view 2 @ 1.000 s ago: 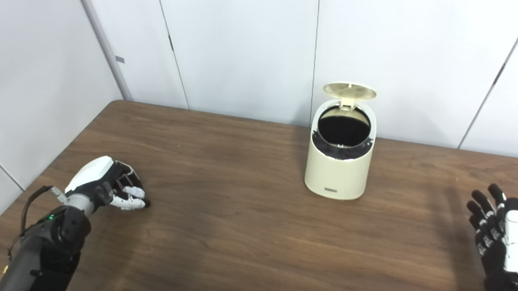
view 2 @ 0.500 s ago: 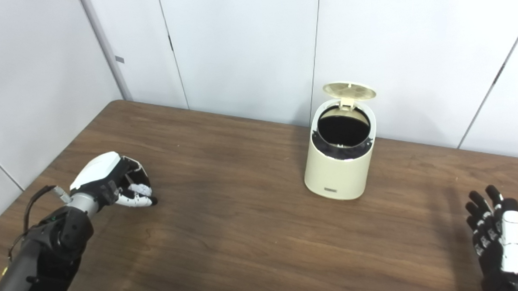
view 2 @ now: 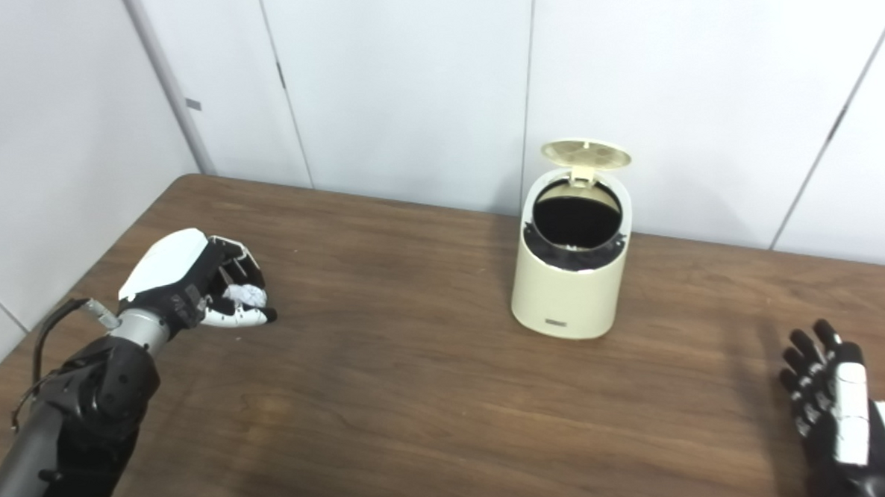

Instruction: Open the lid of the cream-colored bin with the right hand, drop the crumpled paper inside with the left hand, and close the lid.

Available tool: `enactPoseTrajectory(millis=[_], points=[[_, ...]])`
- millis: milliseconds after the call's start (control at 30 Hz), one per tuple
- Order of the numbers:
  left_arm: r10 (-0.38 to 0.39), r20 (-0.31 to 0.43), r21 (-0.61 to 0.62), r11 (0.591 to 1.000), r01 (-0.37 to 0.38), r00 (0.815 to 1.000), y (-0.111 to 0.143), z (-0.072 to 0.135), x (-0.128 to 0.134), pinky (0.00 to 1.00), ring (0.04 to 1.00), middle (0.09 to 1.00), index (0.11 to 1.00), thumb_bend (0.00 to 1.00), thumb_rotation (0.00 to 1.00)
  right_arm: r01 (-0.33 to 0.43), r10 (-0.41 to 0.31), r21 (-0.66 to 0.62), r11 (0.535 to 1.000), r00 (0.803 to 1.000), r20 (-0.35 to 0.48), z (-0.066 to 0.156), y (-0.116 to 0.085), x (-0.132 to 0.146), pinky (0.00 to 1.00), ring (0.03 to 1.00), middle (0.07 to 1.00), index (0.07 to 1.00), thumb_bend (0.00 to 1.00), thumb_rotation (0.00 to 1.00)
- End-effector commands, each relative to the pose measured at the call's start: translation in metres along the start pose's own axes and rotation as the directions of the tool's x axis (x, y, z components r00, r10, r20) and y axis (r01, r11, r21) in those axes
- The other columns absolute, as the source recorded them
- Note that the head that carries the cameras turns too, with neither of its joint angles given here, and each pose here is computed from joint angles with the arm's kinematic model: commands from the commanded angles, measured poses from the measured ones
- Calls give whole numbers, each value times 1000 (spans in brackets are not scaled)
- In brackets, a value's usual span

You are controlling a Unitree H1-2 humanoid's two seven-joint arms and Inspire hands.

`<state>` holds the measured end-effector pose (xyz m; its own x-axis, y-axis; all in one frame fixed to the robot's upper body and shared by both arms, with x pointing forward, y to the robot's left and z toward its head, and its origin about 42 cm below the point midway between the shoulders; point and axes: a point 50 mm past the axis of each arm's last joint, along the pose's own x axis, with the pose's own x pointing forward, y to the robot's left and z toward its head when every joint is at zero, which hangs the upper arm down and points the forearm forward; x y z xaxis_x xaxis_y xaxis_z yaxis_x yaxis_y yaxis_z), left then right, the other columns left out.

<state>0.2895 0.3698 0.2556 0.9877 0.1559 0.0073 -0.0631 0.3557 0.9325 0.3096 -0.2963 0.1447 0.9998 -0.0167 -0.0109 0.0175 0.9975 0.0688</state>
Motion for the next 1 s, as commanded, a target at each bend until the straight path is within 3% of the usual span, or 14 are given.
enactPoseTrajectory(millis=[0,200,400,767,967], points=[[103,77,13,994,-104,992,24,21,3,466,407,488,492,503,0,-22,22,-9,1000,998,59,10,1,7,1000,970,962,1000,543,1000],[128,132,5,992,-129,983,27,46,7,462,406,504,481,502,0,-25,26,-23,999,997,69,2,3,7,1000,958,957,1000,545,1000],[130,159,-28,991,-128,979,28,71,12,370,378,513,501,498,0,-30,32,-37,999,997,74,-6,8,7,1000,964,958,1000,551,1000],[137,241,-44,990,-130,961,25,106,24,413,378,494,506,499,0,1,2,-34,999,996,92,-10,20,8,1000,950,947,992,562,1000],[125,288,-61,992,-112,950,24,117,31,384,390,488,504,475,0,5,-1,-37,999,994,106,-10,24,10,1000,935,942,997,565,1000]])
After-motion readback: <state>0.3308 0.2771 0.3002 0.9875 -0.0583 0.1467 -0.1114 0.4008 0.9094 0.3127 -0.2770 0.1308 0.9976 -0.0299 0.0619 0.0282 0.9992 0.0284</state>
